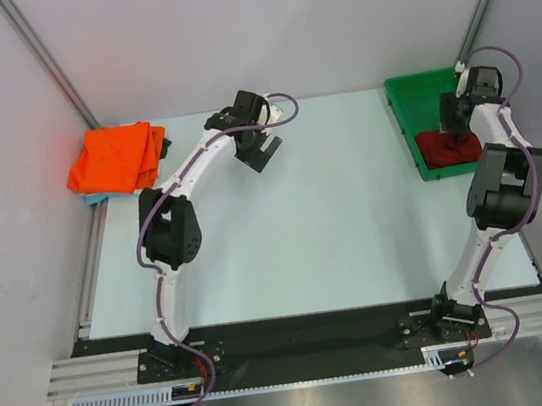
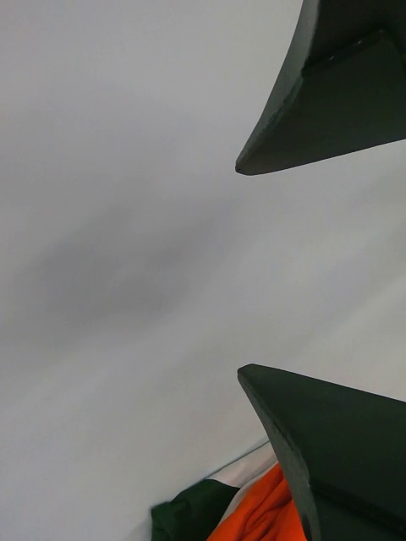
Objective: Fold and stack the t-shirts
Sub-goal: Grab the tshirt from the pile
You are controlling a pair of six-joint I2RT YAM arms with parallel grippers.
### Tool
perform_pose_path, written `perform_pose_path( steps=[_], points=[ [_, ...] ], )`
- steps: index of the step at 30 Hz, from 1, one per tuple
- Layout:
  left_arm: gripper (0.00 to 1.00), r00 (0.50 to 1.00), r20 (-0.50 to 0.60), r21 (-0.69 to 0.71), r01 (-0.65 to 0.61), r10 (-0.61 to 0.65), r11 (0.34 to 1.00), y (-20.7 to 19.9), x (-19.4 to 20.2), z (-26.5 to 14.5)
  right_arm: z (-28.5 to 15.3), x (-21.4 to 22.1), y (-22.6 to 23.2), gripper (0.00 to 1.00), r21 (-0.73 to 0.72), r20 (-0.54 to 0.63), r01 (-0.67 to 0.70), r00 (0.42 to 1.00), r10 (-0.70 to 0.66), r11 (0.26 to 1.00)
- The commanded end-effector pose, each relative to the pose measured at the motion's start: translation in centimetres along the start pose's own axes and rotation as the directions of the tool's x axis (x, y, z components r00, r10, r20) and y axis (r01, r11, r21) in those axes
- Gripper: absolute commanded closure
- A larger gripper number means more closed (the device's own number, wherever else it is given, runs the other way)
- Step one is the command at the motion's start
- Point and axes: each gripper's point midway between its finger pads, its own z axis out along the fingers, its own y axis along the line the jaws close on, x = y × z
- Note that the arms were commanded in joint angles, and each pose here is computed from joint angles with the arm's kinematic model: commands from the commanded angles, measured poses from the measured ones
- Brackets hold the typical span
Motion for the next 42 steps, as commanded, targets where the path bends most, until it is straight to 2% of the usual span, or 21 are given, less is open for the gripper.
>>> perform_pose_path(
  steps=[1, 6, 9, 10, 11, 12, 13, 16, 19, 21, 25, 31, 38, 42],
  points=[
    [0.00, 1.000, 0.024, 0.014, 0.007, -0.007, 1.000, -0.5, -1.2, -0.4, 0.2, 0.0, -1.5, 0.30, 0.068, -0.002, 0.041, 0.999, -0.041, 0.997],
    [0.00, 1.000, 0.017, 0.020, 0.016, -0.016, 1.000, -0.4, -1.1, 0.3, 0.5, 1.0, -2.6, 0.34, 0.118, -0.035, 0.084, 0.996, -0.080, 0.989],
    [0.00, 0.999, 0.027, 0.023, 0.018, -0.018, 1.000, -0.4, -1.4, 0.1, 0.5, 1.8, -3.2, 0.40, 0.128, -0.053, 0.093, 0.995, -0.087, 0.987],
    [0.00, 0.999, 0.033, 0.022, 0.019, -0.020, 1.000, -0.4, -1.6, 0.2, 0.5, 2.1, -3.5, 0.45, 0.130, -0.059, 0.094, 0.994, -0.087, 0.987],
    [0.00, 0.999, 0.036, 0.020, 0.019, -0.020, 1.000, -0.3, -1.7, 0.1, 0.5, 2.2, -3.7, 0.60, 0.130, -0.061, 0.094, 0.994, -0.086, 0.987],
    [0.00, 0.999, 0.042, 0.016, 0.019, -0.020, 1.000, -0.2, -1.9, 0.0, 0.5, 2.4, -3.8, 0.67, 0.129, -0.068, 0.095, 0.994, -0.087, 0.987],
    [0.00, 0.999, 0.039, 0.016, 0.019, -0.020, 1.000, -0.2, -1.9, 0.2, 0.4, 2.4, -3.9, 0.72, 0.130, -0.066, 0.093, 0.994, -0.085, 0.987],
    [0.00, 0.999, 0.039, 0.011, 0.021, -0.021, 1.000, -0.1, -1.9, 0.2, 0.0, 2.5, -4.6, 0.73, 0.144, -0.064, 0.084, 0.995, -0.075, 0.986],
    [0.00, 0.999, 0.031, 0.006, 0.026, -0.026, 1.000, 0.0, -1.7, 0.3, -0.3, 2.7, -4.8, 0.79, 0.145, -0.066, 0.093, 0.994, -0.084, 0.985],
    [0.00, 0.999, 0.025, 0.008, 0.038, -0.038, 0.999, -0.1, -1.4, 0.4, -0.2, 2.9, -4.5, 1.00, 0.128, -0.075, 0.107, 0.992, -0.098, 0.986],
    [0.00, 0.999, 0.014, 0.023, 0.049, -0.049, 0.999, -0.5, -0.9, 0.8, 0.3, 3.6, -4.1, 1.00, 0.111, -0.112, 0.102, 0.990, -0.089, 0.989],
    [0.00, 0.998, 0.004, 0.062, 0.067, -0.068, 0.996, -1.4, -0.9, 1.9, -3.9, -0.6, -3.7, 1.00, 0.133, 0.032, 0.146, 0.988, -0.152, 0.980],
    [0.00, 0.995, 0.016, 0.070, 0.096, -0.097, 0.993, -0.8, -1.1, 3.2, -6.9, -3.8, -2.7, 1.00, 0.142, 0.111, 0.180, 0.974, -0.197, 0.973],
    [0.00, 0.992, 0.023, 0.076, 0.120, -0.122, 0.990, 0.5, -1.0, 2.8, -9.5, -7.1, -0.9, 1.00, 0.128, 0.209, 0.191, 0.954, -0.215, 0.973]
  ],
)
